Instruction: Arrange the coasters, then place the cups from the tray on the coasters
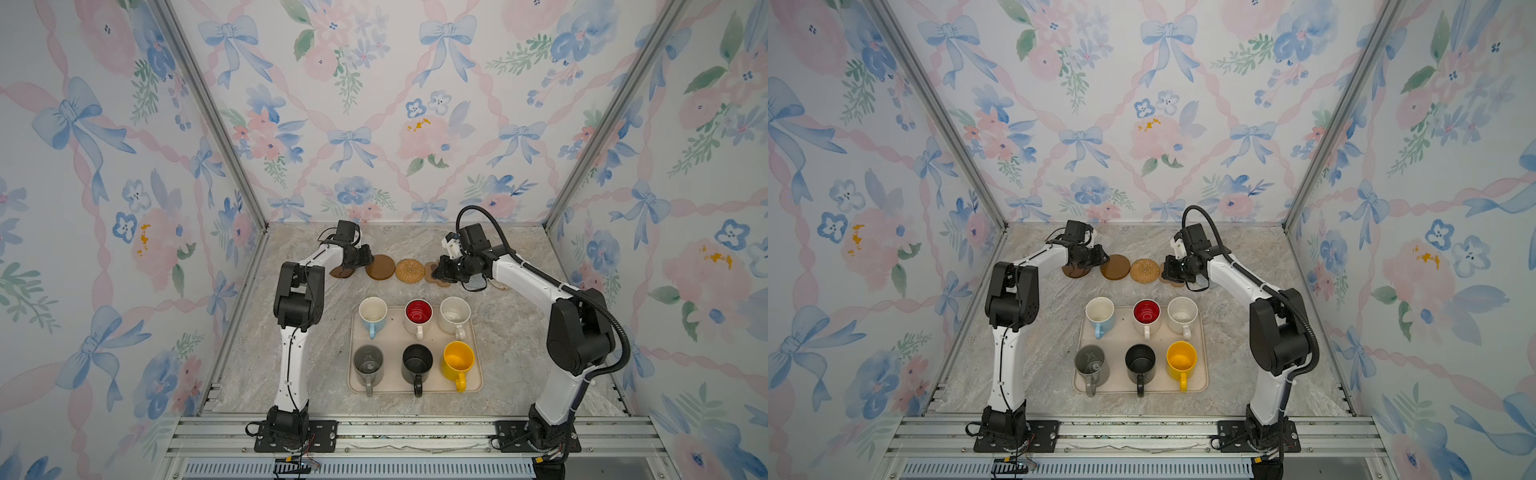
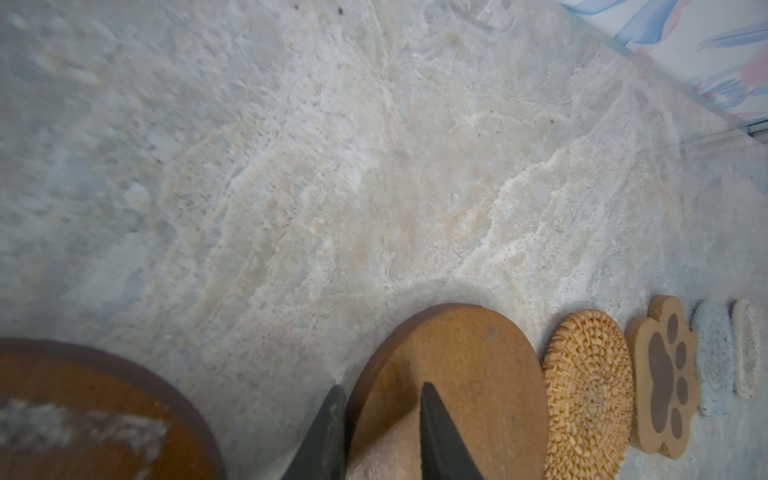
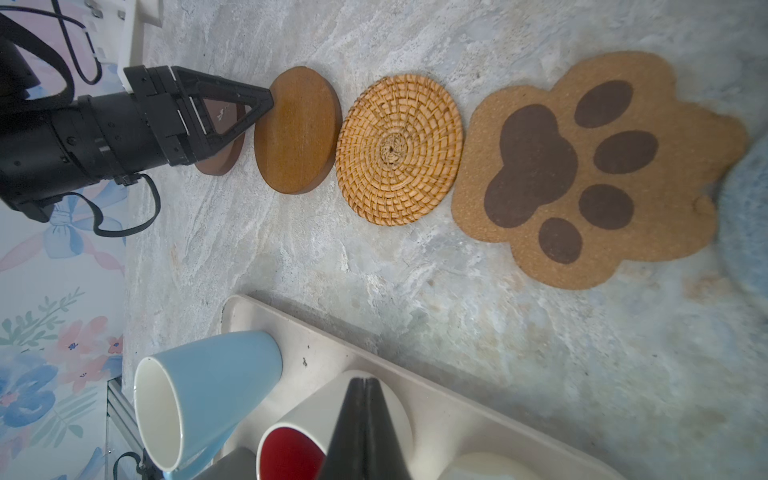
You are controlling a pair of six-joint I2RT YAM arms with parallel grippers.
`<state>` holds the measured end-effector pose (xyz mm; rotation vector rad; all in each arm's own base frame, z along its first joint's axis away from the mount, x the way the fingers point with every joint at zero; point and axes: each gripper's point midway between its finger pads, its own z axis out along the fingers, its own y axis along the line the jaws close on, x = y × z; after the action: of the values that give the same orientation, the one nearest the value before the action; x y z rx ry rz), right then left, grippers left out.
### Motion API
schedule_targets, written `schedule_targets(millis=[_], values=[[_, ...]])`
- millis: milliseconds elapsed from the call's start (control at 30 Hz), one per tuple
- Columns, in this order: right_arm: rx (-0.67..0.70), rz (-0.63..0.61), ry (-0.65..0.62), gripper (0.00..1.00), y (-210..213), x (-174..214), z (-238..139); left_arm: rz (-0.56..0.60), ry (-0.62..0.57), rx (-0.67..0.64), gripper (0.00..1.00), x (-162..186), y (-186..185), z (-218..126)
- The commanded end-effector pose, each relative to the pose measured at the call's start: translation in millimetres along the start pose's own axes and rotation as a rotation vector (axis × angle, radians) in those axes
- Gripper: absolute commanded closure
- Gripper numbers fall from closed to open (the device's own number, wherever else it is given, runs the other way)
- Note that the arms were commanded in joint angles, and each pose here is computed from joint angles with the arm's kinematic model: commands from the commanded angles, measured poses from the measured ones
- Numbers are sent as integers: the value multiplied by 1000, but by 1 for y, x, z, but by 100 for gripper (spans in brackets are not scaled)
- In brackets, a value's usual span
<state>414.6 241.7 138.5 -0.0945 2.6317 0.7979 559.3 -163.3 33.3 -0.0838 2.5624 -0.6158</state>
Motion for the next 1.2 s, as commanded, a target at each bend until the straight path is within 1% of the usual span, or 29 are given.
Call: schedule_targets(millis=[0, 167, 300, 567, 733, 900, 1067, 1167], values=[[-14, 0, 12, 100, 4, 2, 5, -1, 92, -30, 72, 30, 7, 0], [-13, 2, 14, 100, 2, 3, 6, 2, 93, -37, 72, 32, 6, -2], [-13, 1, 12, 100, 3, 3, 5, 7, 69, -43, 71, 24, 4, -7], [-14, 1, 7, 100, 3, 3, 2, 13, -13, -30, 71, -10, -6, -23], [-17, -1, 3, 100, 5, 2, 2, 13, -58, 3, 71, -33, -14, -35], [-14, -1, 6, 100, 4, 3, 2, 5, -107, -7, 71, -53, -5, -47], [-13, -1, 5, 100, 4, 3, 1, -21, -143, -53, 71, -67, 18, -54], [-10, -2, 6, 100, 4, 3, 1, -39, -151, -90, 71, -70, 35, -54]])
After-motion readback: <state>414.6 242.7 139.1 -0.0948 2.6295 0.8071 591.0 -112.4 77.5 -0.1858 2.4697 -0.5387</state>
